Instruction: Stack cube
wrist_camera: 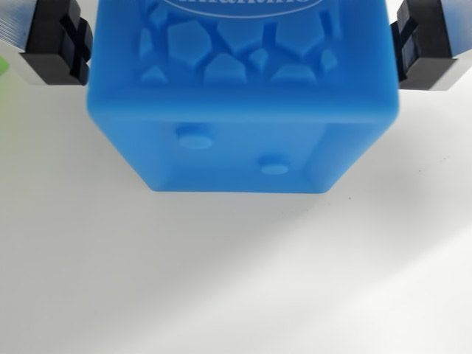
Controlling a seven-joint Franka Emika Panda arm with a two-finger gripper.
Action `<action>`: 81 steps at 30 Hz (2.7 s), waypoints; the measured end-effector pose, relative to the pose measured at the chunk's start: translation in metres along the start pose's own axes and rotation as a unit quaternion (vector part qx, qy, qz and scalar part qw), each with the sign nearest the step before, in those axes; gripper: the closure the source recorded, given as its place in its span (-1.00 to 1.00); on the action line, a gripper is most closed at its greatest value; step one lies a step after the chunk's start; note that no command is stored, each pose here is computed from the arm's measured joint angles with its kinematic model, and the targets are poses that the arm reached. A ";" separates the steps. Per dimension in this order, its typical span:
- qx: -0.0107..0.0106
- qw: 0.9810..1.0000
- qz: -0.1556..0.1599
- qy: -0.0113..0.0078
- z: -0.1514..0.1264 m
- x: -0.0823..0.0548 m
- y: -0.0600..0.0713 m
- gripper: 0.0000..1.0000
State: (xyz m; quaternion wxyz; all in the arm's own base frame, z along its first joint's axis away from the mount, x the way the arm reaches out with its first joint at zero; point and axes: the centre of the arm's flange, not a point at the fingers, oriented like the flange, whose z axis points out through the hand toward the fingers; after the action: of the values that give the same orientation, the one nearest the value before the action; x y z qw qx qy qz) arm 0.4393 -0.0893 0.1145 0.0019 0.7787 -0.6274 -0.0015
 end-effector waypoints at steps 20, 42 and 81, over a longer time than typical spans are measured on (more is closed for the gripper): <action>0.000 1.000 0.000 0.000 0.000 0.000 0.000 1.00; 0.002 1.000 0.000 0.000 -0.007 0.000 -0.001 1.00; 0.004 1.000 0.000 0.000 -0.082 0.001 -0.001 1.00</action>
State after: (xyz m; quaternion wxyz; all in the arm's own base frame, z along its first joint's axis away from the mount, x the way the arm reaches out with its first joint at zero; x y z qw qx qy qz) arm 0.4406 -0.0896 0.1963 -0.0013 0.7787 -0.6274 0.0009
